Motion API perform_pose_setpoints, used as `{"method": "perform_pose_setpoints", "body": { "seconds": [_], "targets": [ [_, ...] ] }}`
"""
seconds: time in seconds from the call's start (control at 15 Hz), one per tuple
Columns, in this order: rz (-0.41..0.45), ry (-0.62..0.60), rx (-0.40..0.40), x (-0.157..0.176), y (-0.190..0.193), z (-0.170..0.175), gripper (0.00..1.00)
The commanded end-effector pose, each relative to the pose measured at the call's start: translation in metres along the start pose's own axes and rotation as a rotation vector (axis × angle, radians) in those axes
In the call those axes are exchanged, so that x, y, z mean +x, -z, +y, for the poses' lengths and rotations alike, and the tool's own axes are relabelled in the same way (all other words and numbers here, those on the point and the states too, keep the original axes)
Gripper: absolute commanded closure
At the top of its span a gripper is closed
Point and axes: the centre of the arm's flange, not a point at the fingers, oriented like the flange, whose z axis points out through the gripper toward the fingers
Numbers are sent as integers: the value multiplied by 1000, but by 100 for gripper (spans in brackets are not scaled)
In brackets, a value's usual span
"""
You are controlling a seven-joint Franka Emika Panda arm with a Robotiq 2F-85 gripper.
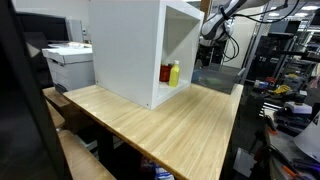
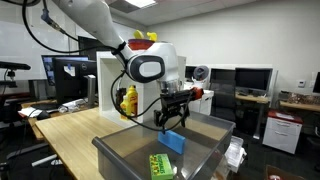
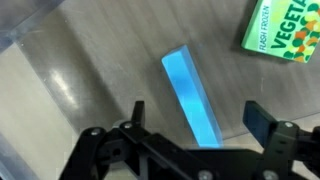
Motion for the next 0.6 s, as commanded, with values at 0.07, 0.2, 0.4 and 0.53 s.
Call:
{"method": "perform_pose_setpoints", "body": {
  "seconds": [0.07, 0.2, 0.4, 0.53],
  "targets": [
    [18, 22, 34, -8, -11, 4, 0],
    [14, 22, 36, -7, -15, 6, 0],
    [8, 30, 42, -6, -23, 6, 0],
    [9, 30, 53, -5, -27, 3, 0]
  ]
}}
